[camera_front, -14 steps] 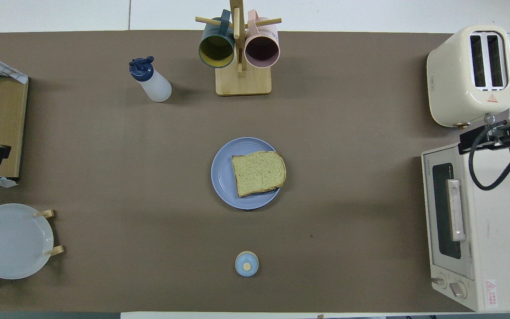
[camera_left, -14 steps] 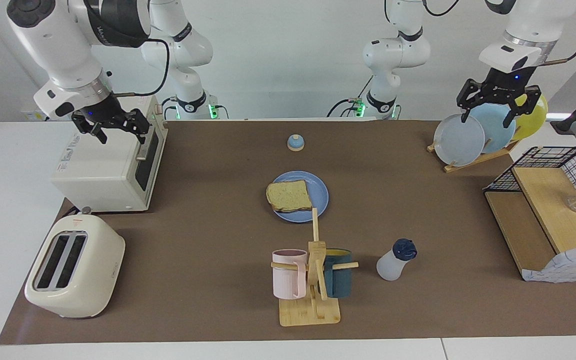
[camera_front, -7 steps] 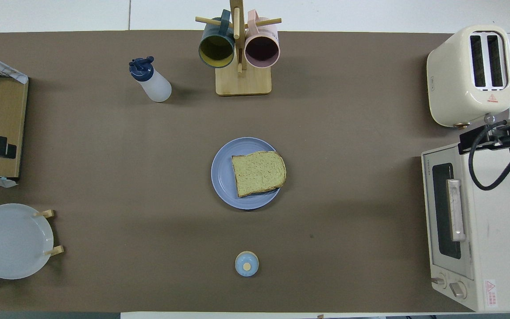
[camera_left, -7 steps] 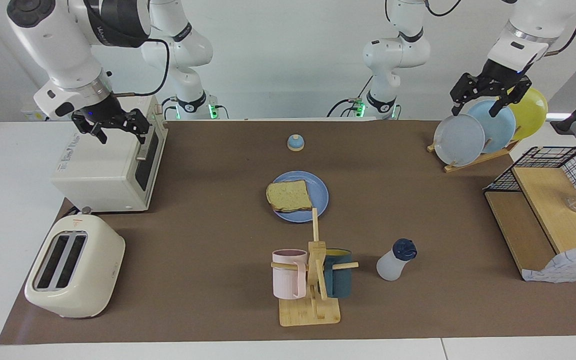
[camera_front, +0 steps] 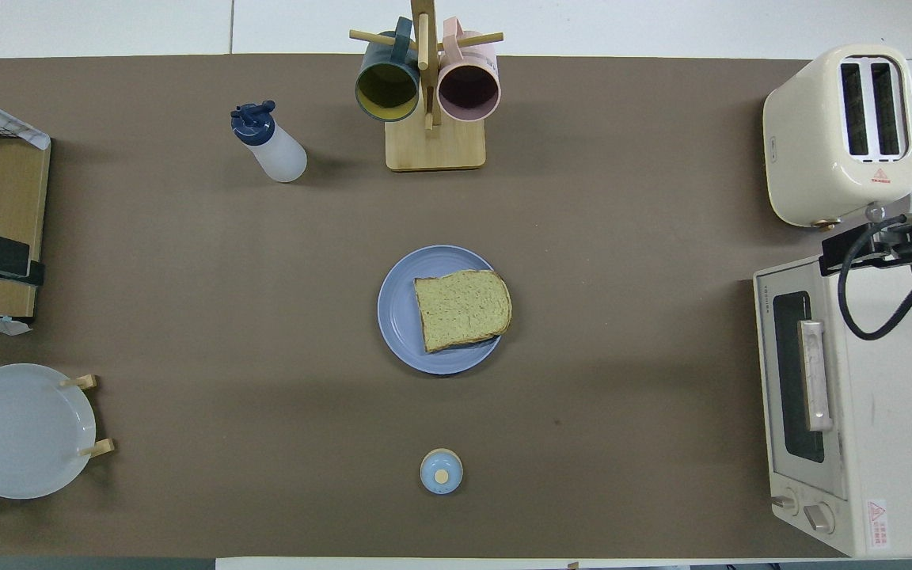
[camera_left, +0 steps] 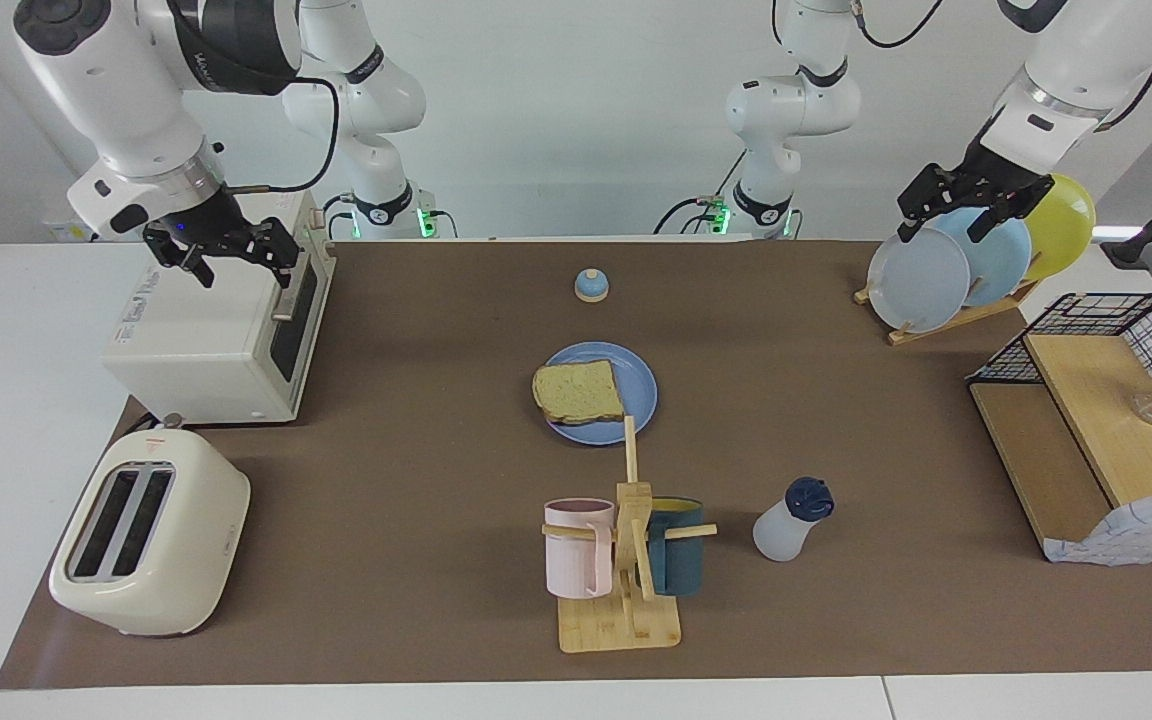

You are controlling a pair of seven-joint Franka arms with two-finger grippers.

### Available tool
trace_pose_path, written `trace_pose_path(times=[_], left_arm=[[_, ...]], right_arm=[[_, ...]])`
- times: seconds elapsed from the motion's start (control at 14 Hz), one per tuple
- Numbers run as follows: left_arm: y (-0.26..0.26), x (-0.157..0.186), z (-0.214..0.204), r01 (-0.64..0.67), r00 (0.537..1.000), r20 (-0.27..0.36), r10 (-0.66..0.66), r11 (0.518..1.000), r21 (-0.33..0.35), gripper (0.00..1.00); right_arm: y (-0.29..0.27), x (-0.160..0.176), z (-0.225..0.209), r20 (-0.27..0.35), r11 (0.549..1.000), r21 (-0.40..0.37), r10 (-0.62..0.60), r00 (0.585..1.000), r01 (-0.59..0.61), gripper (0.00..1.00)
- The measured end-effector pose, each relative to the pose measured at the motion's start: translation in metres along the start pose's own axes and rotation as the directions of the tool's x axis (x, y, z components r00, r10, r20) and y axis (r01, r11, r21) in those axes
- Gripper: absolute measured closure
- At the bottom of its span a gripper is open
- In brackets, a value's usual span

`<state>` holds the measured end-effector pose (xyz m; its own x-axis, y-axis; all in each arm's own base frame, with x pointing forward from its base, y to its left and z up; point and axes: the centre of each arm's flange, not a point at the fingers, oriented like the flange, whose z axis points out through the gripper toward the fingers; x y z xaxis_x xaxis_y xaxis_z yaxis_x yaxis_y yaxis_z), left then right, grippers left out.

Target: Put bread on plate and add seasoning

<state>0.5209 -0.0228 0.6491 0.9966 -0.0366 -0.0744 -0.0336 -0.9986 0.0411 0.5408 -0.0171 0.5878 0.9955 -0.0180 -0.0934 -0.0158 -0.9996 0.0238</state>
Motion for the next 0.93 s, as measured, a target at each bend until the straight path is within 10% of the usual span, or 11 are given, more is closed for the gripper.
trace_pose_path(times=[0.93], left_arm=[[-0.0058,0.008,0.0081,-0.041,0.999,-0.034,0.043,0.998,0.046,0.0]], right_arm=[[0.0,0.0,0.0,0.0,1.0,0.0,0.0,1.0,0.0,0.0]])
